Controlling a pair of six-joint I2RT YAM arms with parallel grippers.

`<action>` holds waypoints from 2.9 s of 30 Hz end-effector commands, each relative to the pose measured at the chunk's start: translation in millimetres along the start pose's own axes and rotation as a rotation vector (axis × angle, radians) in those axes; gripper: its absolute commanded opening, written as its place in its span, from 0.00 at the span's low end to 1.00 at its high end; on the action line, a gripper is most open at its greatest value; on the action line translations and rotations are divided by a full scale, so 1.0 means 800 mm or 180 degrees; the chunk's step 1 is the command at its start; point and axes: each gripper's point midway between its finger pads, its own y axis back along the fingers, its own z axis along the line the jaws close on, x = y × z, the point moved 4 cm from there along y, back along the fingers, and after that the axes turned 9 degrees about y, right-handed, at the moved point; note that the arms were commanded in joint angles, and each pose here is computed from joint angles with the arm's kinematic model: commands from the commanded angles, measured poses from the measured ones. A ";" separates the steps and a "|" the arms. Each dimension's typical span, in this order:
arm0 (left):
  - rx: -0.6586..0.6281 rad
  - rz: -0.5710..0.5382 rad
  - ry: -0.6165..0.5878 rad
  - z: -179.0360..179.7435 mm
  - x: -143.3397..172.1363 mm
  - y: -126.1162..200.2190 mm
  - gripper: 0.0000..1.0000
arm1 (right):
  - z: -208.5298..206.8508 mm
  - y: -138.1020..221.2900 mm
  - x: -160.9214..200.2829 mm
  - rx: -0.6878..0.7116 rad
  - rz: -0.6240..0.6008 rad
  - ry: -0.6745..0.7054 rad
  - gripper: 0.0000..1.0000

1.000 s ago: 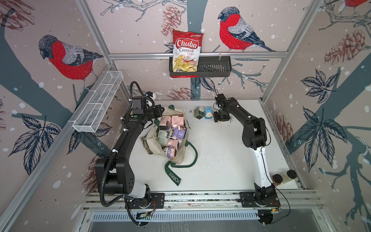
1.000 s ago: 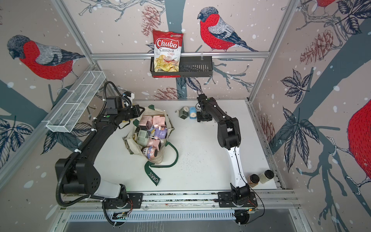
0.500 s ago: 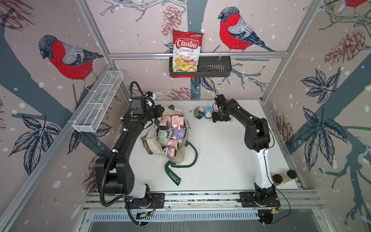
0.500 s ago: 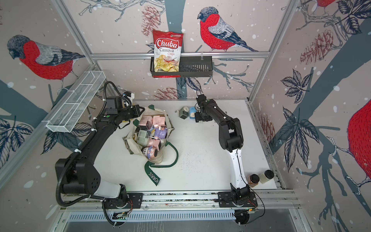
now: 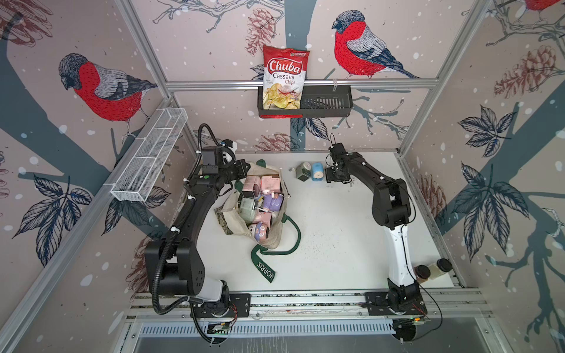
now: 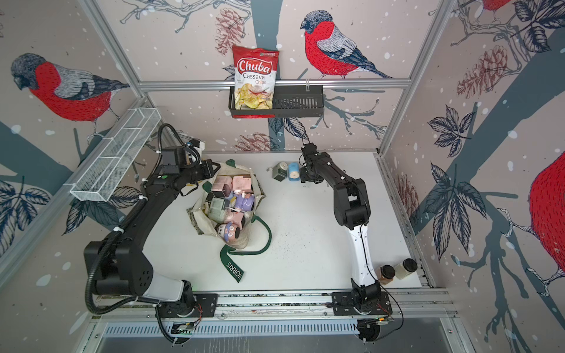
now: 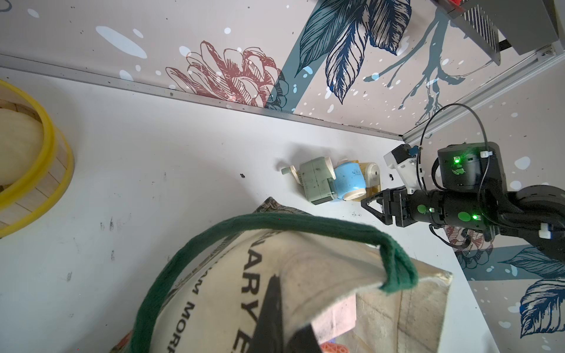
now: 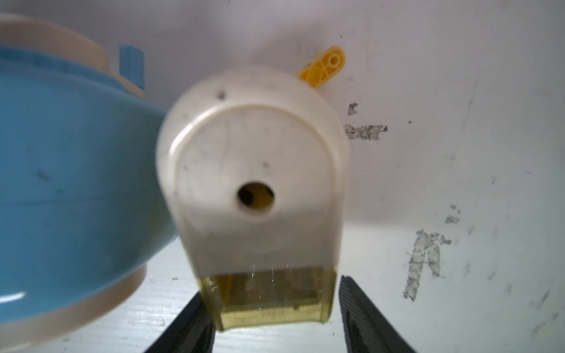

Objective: Take out the pencil sharpeners from the tote bags
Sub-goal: Place the pencil sharpener at the center of the board, then adjust the pencil sharpener in the canvas bag.

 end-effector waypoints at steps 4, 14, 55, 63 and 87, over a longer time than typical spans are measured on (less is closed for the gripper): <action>0.0010 -0.0083 -0.0068 -0.003 -0.008 0.003 0.00 | 0.008 -0.004 -0.013 -0.0143 -0.0137 0.0026 0.58; 0.0005 -0.0076 -0.0062 -0.002 -0.008 0.002 0.00 | 0.021 -0.004 -0.013 -0.0323 -0.0149 0.0042 0.58; 0.0034 -0.0112 -0.0059 -0.006 -0.010 0.006 0.00 | 0.403 0.268 0.090 -0.1860 -0.1634 0.1109 0.69; 0.0033 -0.0150 -0.0066 -0.008 -0.011 0.009 0.00 | 0.455 0.225 0.098 -0.2311 -0.1387 0.0653 0.73; 0.0051 -0.0133 -0.0052 -0.008 -0.011 0.007 0.00 | 0.513 0.161 0.101 -0.2943 -0.0899 -0.0057 0.81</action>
